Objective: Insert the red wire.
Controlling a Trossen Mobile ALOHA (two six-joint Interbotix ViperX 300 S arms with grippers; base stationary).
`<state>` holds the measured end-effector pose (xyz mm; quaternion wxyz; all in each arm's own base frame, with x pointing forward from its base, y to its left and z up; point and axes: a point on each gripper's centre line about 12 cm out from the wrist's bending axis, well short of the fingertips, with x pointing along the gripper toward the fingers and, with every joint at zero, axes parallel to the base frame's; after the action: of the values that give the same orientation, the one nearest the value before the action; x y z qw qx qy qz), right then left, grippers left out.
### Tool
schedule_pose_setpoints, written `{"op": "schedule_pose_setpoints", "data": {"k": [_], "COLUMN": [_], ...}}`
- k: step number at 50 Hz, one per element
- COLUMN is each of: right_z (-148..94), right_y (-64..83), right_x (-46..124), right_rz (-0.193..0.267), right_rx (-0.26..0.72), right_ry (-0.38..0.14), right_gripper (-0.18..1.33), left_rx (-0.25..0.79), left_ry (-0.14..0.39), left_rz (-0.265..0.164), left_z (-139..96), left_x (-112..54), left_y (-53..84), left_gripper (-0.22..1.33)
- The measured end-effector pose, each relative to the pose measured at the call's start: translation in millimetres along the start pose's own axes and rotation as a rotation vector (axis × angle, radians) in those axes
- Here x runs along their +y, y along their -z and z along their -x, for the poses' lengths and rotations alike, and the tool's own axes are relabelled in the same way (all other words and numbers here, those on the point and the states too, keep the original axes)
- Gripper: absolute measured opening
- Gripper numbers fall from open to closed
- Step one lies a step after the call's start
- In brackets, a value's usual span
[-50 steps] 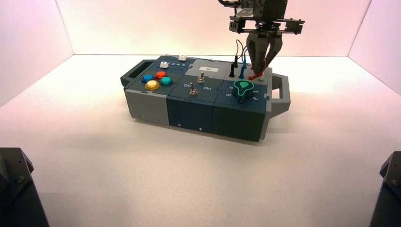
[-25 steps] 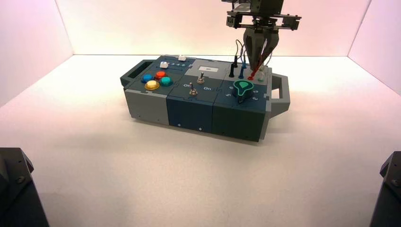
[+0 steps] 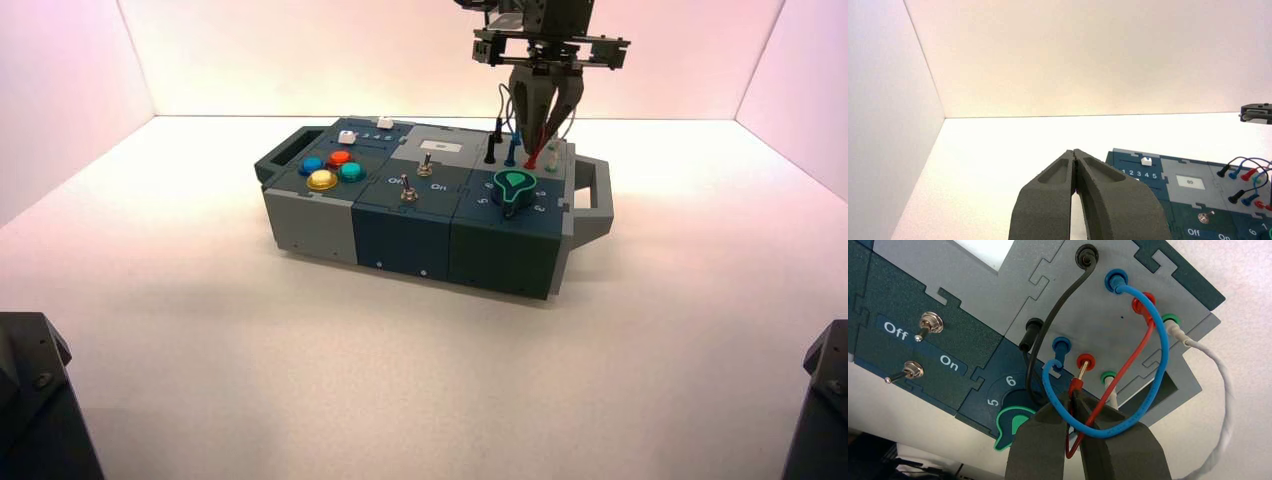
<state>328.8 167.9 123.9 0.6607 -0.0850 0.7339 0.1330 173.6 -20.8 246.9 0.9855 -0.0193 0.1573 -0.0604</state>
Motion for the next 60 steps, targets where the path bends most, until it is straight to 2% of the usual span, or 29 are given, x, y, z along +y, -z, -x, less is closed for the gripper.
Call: {"op": "schedule_pose_setpoints", "data": {"k": [17,29,60], "right_z": [1,6,0], "right_y": [-0.9,-7.8,-12.0], "right_x": [-1.4,-2.4,-7.6], "right_rz": [0.001,0.010,0.015], "right_rx": [-0.004,-0.038,-0.042], "right_ry": [0.013,0.028,0.052], "right_gripper": [-0.09,-0.12,-0.14], "left_rx": [0.000,0.000,0.002], "left_ry": [0.000,0.000,0.000], "left_rz": [-0.002,-0.003,-0.005], "left_z": [0,0,0], "left_x": [0.0,0.0,0.0], "left_y": [0.0,0.0,0.2], "left_gripper": [-0.16,-0.16,-0.16]}}
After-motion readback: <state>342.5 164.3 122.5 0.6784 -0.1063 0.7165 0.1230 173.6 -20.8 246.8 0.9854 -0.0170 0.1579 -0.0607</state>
